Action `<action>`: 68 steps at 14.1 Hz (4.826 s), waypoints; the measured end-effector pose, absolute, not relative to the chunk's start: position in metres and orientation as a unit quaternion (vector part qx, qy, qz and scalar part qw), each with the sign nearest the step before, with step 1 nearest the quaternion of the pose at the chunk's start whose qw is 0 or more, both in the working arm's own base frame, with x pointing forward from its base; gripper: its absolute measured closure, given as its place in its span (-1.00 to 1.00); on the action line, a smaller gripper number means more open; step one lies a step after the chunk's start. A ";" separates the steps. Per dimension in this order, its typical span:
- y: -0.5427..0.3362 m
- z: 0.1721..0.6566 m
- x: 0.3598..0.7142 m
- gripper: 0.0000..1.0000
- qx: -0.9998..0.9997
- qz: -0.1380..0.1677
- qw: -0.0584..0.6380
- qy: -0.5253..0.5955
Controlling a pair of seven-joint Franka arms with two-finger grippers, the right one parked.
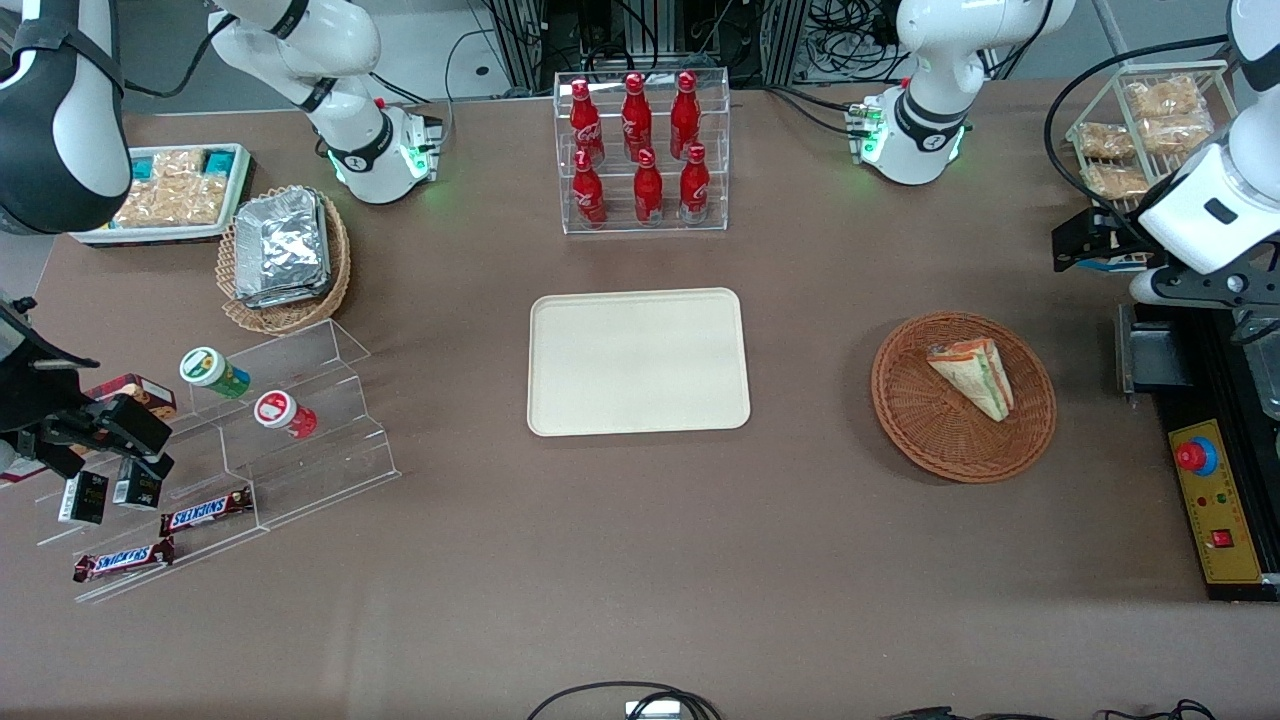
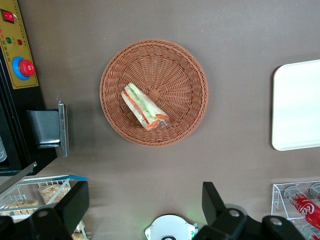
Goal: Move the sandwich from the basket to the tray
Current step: 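Move the left gripper over the wrapped sandwich in the wicker basket, then lower the open left gripper around the sandwich and close it, then lift the sandwich up out of the basket with the left gripper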
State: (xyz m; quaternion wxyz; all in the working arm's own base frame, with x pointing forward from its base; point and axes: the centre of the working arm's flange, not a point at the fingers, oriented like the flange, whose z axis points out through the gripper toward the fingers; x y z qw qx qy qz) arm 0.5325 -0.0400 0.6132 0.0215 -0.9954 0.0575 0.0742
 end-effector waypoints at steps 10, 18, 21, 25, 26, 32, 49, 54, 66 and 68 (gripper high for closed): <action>-0.036 0.579 0.543 -1.00 -0.995 0.093 0.021 0.033; -0.006 0.469 0.544 -1.00 -0.995 0.084 0.024 -0.056; -0.006 0.437 0.539 -1.00 -0.991 0.075 0.027 -0.109; -0.007 0.386 0.526 -1.00 -0.983 0.053 0.027 -0.174; -0.007 0.375 0.522 -1.00 -0.981 0.050 0.026 -0.187; -0.007 0.324 0.504 -1.00 -0.973 0.024 0.019 -0.230; 0.013 0.223 0.491 -0.16 -0.958 0.020 0.003 -0.288; 0.023 0.227 0.492 0.34 -0.957 0.016 0.008 -0.289; -0.011 0.455 0.530 0.60 -0.992 0.066 0.038 -0.103; -0.040 0.471 0.534 0.60 -0.995 0.059 0.038 -0.070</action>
